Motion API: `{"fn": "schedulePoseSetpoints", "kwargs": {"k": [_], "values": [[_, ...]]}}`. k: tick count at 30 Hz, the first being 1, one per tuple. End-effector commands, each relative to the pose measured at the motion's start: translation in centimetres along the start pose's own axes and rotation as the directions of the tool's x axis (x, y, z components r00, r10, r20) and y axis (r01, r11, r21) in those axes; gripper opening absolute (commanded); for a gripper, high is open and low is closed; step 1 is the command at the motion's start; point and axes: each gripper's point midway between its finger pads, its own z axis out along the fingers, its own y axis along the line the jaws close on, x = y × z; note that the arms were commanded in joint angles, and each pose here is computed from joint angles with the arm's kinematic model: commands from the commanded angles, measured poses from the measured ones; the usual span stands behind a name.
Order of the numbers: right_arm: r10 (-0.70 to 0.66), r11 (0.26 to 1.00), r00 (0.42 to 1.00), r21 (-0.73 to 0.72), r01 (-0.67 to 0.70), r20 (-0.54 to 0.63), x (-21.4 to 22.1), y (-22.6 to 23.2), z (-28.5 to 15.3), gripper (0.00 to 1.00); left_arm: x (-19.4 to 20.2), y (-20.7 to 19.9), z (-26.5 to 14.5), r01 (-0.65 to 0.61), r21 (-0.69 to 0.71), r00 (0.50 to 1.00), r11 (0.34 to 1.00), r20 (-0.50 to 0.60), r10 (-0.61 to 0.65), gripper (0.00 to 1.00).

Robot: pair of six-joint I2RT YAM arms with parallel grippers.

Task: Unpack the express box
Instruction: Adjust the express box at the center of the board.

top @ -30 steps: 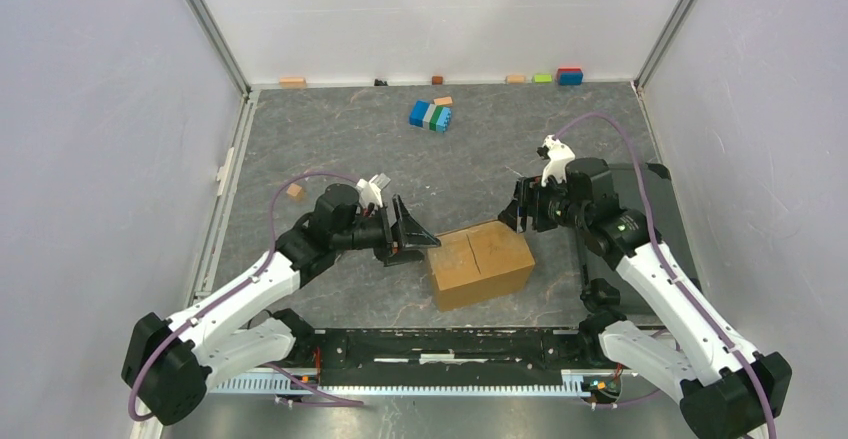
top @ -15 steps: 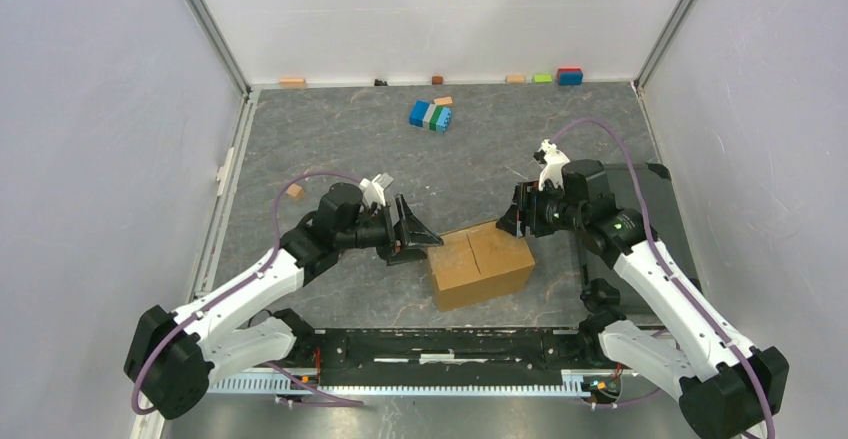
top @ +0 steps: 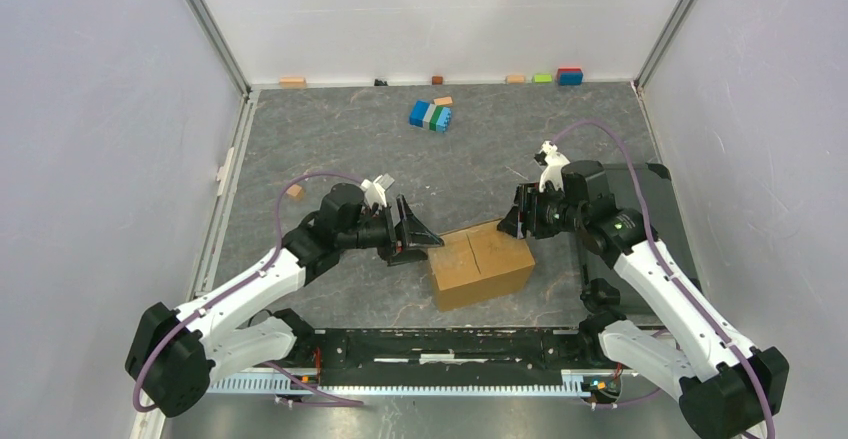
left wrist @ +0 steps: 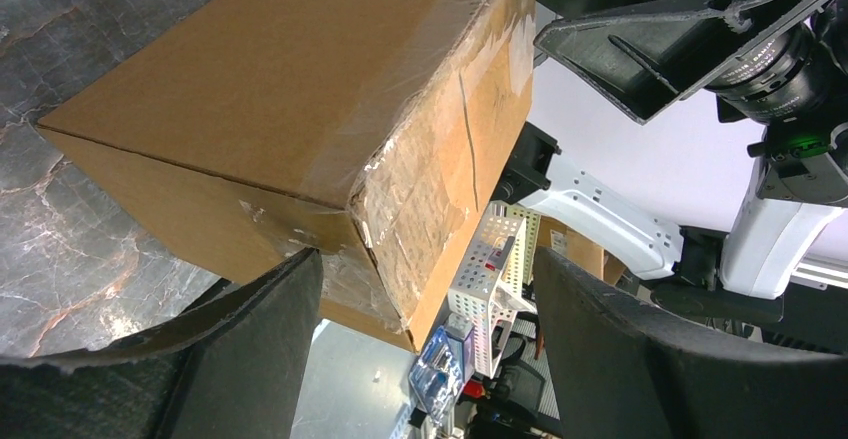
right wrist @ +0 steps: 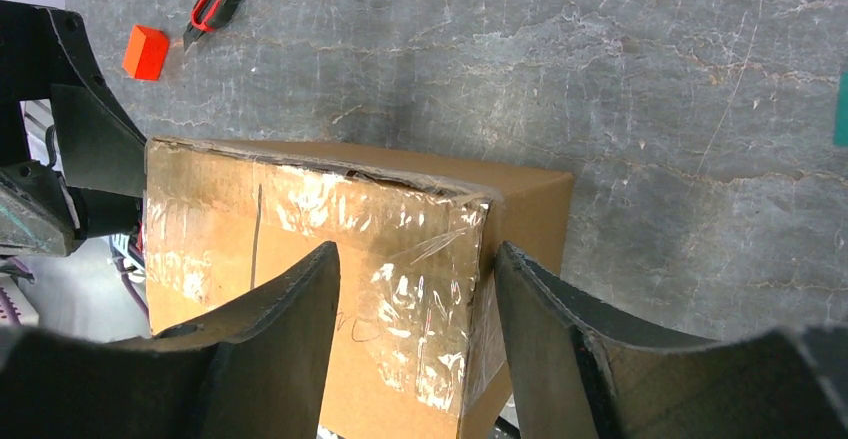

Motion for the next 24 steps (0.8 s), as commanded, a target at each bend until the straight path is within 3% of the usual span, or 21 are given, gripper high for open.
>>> {"fn": "schedulePoseSetpoints", "kwargs": {"k": [1, 24], "values": [[-0.008, 1.000, 0.999, -0.028, 0.009, 0.043, -1.6, 1.4, -1.3, 0.63, -0.4, -0.2, 0.2, -0.030, 0.015, 0.999, 0.999, 0.021, 0.029, 0.83], [0.060, 0.988, 0.998, -0.144, -0.054, 0.037, -1.7, 3.7, -1.7, 0.62, -0.1, 2.8, 0.9, -0.051, -0.063, 0.999, 0.997, 0.014, 0.052, 0.82]]}}
